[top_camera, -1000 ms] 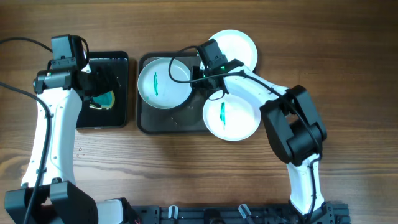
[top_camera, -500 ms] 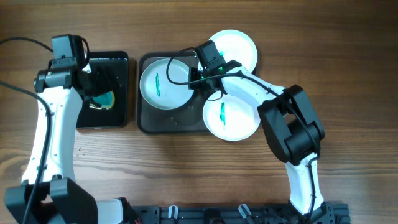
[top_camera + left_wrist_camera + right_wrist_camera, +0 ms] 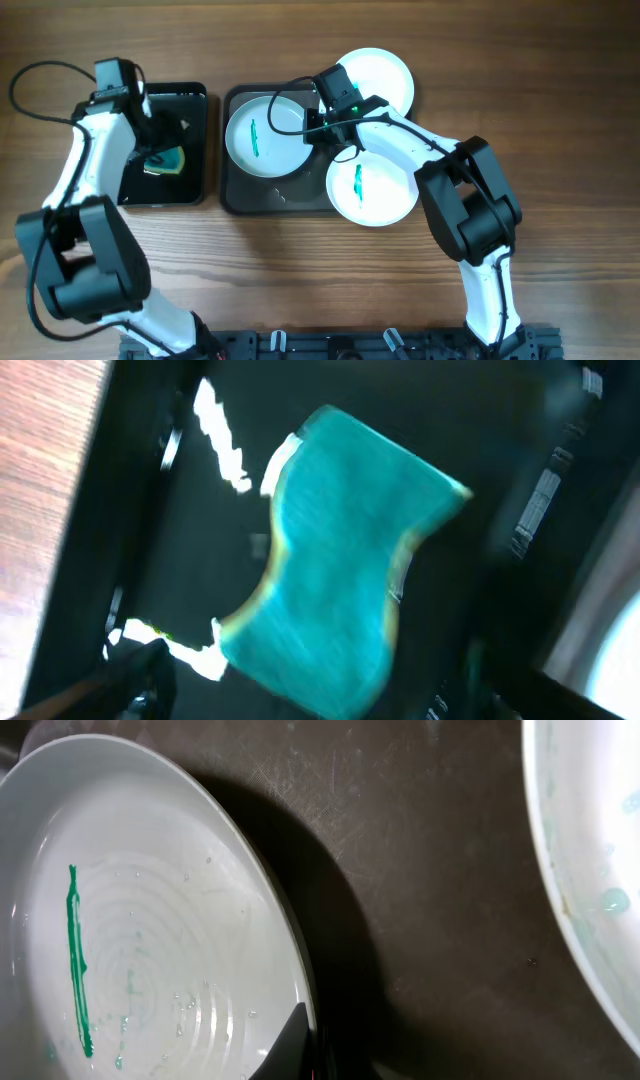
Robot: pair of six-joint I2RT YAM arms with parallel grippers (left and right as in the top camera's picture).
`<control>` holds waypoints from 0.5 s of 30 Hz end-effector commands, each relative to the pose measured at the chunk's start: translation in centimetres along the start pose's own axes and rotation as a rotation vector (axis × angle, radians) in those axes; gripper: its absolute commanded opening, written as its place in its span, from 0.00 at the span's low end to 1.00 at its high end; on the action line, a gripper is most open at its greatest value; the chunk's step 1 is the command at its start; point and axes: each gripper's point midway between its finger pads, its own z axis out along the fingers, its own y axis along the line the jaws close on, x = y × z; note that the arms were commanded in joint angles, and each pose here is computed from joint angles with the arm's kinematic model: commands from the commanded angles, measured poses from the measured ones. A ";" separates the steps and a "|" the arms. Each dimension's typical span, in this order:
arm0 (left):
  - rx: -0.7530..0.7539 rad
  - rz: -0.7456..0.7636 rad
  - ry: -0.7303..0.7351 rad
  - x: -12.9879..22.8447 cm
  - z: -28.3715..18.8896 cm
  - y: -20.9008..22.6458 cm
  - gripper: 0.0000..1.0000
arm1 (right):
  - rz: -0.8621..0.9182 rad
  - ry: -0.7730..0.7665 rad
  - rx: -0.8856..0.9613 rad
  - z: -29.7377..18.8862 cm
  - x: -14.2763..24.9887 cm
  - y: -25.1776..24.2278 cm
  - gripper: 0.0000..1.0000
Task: Clean dirty plates on tray and stack at the side
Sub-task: 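Grasp the green-yellow sponge with the left gripper and lift it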
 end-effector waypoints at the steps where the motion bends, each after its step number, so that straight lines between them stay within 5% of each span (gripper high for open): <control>1: 0.058 0.048 -0.010 -1.1 1.6 0.2 0.83 | 0.004 0.026 0.057 1.7 1.1 -1.6 0.04; 15: 0.109 0.136 -0.005 -1.0 3.7 -1.6 0.54 | 0.005 0.031 0.067 1.7 1.3 -1.9 0.04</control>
